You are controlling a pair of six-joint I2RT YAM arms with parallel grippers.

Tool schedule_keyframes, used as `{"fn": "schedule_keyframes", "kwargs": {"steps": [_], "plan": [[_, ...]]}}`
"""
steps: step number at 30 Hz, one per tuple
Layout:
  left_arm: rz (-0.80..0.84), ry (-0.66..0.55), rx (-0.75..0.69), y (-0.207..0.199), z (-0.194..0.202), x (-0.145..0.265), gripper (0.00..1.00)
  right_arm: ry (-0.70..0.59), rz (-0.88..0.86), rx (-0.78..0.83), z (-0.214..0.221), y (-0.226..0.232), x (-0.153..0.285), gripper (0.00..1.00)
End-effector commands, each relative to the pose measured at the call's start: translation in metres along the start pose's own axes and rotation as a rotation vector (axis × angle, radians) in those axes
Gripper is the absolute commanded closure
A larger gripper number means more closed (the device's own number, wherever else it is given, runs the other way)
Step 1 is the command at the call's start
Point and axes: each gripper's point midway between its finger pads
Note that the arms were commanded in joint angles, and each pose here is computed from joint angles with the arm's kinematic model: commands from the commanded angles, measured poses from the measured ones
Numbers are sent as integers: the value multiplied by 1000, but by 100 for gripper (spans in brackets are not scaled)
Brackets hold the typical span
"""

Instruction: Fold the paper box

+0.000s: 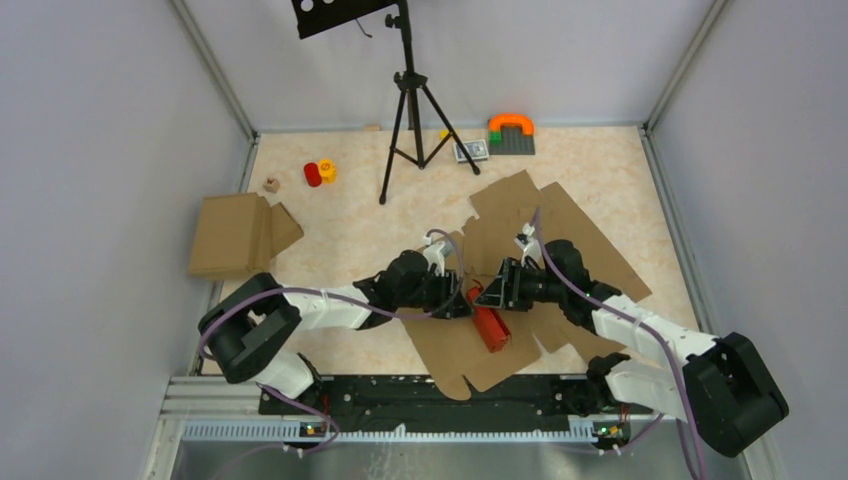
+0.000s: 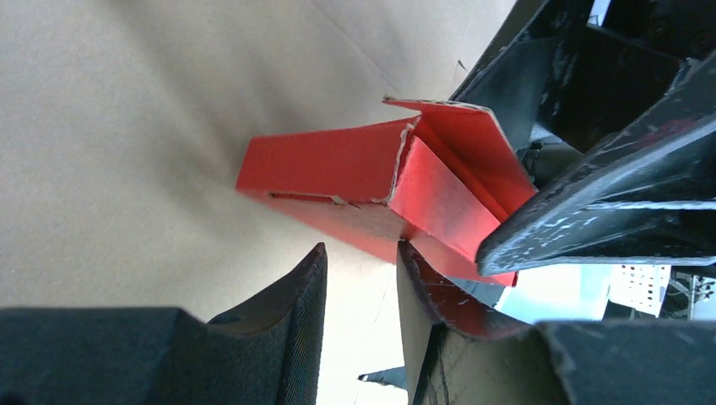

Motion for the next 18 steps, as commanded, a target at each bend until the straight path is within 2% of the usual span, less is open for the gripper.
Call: {"fn": "schedule_keyframes", "kwargs": {"steps": [1,7,11,17,18], "plan": [[76,-48,-33,-25,-21,-7,62,19,-33,22,7,5,0,45],[69,-32,-31,-23,-17,-13,62,38,-21,30,12,1,3,44],[65,-28,-28,-21,-16,-16,62,47,57,64,11,-5,11,45],[65,-27,-29,-22,-17,-18,62,71,173,124,10,-15,18,60],[65,-28,-30,-22,-17,-18,62,70,188,134,8,-15,18,68]]}}
Point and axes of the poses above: each gripper's point midway between its finger pads, its own x axis back along the fingers, its own y axis along the line the jaws close on, z = x × y, and after that the axes turned 4 degrees about -x, right-handed
